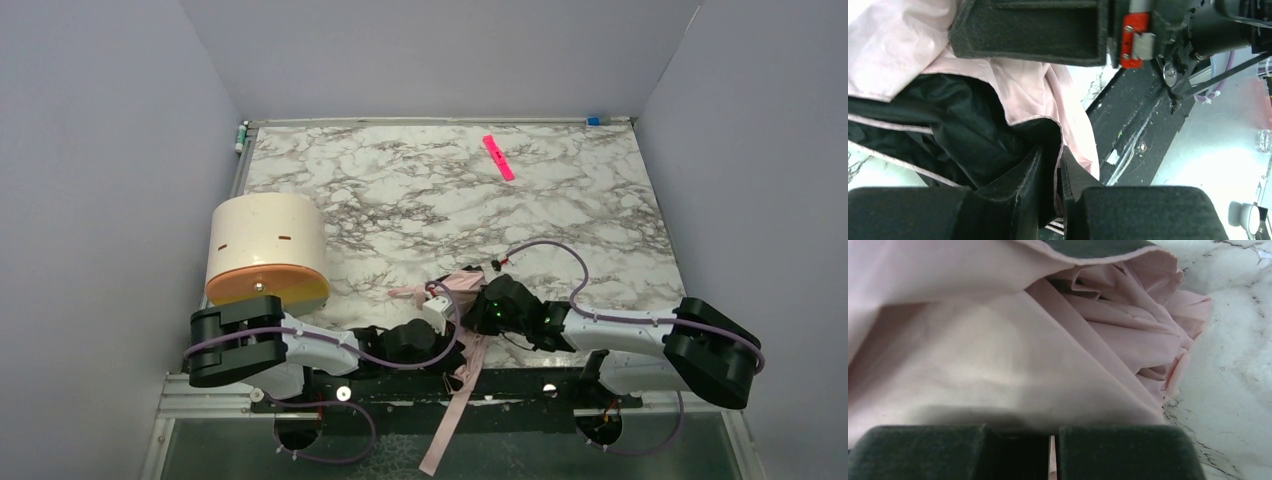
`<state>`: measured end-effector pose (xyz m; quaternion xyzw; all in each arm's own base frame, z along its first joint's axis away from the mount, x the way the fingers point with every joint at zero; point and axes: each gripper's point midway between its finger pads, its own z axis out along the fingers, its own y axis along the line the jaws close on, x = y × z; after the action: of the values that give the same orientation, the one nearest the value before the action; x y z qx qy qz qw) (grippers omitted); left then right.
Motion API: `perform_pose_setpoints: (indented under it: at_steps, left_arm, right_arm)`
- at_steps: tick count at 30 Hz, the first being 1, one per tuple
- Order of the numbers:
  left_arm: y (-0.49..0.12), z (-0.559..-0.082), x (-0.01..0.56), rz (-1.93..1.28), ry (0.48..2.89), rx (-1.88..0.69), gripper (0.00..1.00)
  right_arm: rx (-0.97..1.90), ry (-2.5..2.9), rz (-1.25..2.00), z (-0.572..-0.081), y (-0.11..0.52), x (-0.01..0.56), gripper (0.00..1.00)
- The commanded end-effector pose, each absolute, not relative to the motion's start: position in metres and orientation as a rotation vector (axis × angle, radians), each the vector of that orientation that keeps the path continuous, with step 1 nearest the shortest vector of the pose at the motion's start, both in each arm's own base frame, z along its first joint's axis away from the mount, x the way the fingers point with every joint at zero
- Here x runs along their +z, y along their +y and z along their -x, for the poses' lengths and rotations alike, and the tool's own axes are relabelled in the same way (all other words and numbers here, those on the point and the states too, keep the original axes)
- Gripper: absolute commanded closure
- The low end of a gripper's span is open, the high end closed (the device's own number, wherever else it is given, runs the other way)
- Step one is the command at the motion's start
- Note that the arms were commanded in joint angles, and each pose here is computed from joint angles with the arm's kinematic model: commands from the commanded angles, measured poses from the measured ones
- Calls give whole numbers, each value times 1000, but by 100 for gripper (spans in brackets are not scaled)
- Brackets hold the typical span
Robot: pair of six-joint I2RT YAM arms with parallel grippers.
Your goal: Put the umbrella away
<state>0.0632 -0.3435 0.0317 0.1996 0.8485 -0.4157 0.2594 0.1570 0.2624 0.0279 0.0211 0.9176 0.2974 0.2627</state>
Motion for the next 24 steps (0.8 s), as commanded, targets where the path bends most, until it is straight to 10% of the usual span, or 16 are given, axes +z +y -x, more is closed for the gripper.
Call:
perform_pose_setpoints:
  at_steps: [1,8,16,24]
  left_arm:
    - [-330,-51,31,-578,2304,-1120,79]
    - [-306,-55,53,-527,2294,-1042,62]
    - [-264,-81,105,-351,2172,-984,91]
    - [-254,-130,145,-249,2118,-739,47]
  right_arm:
    - [652,2520,-119,-156,236,-7,90]
    - [616,2520,-130,-155,226,-22,91]
    - [566,2521,-118,-156,220,-31,91]
    - [587,2490,14,-158,226,-27,91]
